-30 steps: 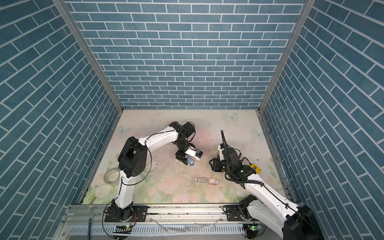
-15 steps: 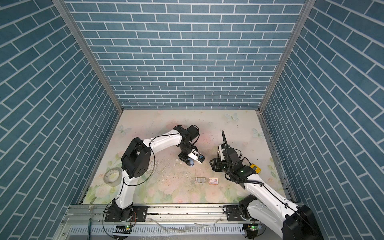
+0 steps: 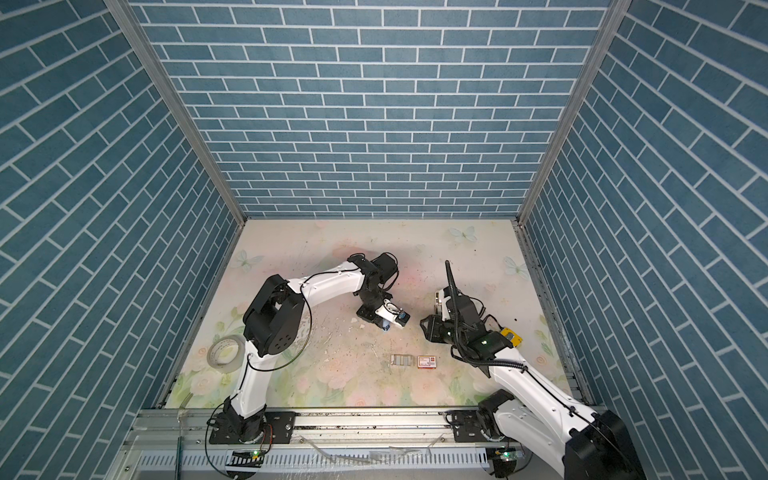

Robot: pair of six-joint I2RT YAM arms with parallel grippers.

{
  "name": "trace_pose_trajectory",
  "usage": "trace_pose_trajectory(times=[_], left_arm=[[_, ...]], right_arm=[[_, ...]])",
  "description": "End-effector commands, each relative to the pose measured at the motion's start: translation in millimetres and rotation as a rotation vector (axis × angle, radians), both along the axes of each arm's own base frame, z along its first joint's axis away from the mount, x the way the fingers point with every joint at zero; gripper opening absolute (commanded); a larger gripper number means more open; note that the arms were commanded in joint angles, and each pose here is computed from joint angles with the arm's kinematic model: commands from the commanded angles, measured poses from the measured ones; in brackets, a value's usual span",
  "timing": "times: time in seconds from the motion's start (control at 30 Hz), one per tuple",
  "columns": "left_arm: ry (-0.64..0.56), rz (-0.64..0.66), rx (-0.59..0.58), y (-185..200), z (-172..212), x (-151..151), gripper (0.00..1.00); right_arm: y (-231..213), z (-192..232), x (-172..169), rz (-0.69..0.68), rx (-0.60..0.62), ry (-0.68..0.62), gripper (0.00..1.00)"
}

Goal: Load the staples into the stapler
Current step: 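Lift the light-blue stapler toward the right gripper while the right gripper grips its top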

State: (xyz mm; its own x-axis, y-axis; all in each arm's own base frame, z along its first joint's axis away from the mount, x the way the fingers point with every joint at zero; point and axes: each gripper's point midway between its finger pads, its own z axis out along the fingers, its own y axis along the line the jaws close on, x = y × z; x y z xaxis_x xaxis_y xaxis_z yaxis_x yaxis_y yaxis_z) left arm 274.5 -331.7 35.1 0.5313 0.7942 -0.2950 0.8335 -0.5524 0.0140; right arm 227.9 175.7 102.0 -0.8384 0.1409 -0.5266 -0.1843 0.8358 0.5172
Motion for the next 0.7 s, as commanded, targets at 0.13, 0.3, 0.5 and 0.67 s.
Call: trace_pose_trajectory(times=[0.13, 0.3, 0.5, 0.67], left_arm=[[0.028, 0.038, 0.011, 4.5, 6.7, -8.5, 0.12], [0.049, 0.109, -0.033, 5.5, 28.7, -9.3, 0.09], [0.067, 0.211, -0.085, 8.3, 54.3, -12.7, 0.08], [0.044, 0.255, -0.117, 12.1, 61.7, -15.4, 0.06]], right_arm=[[5.0, -2.3, -0.3, 0.013, 0.024, 0.024, 0.44], [20.2, 1.0, 2.4, 0.066, 0.059, 0.054, 0.44], [52.5, 6.1, 14.3, 0.169, 0.135, 0.096, 0.43], [80.2, 9.9, 25.7, 0.247, 0.216, 0.129, 0.41]])
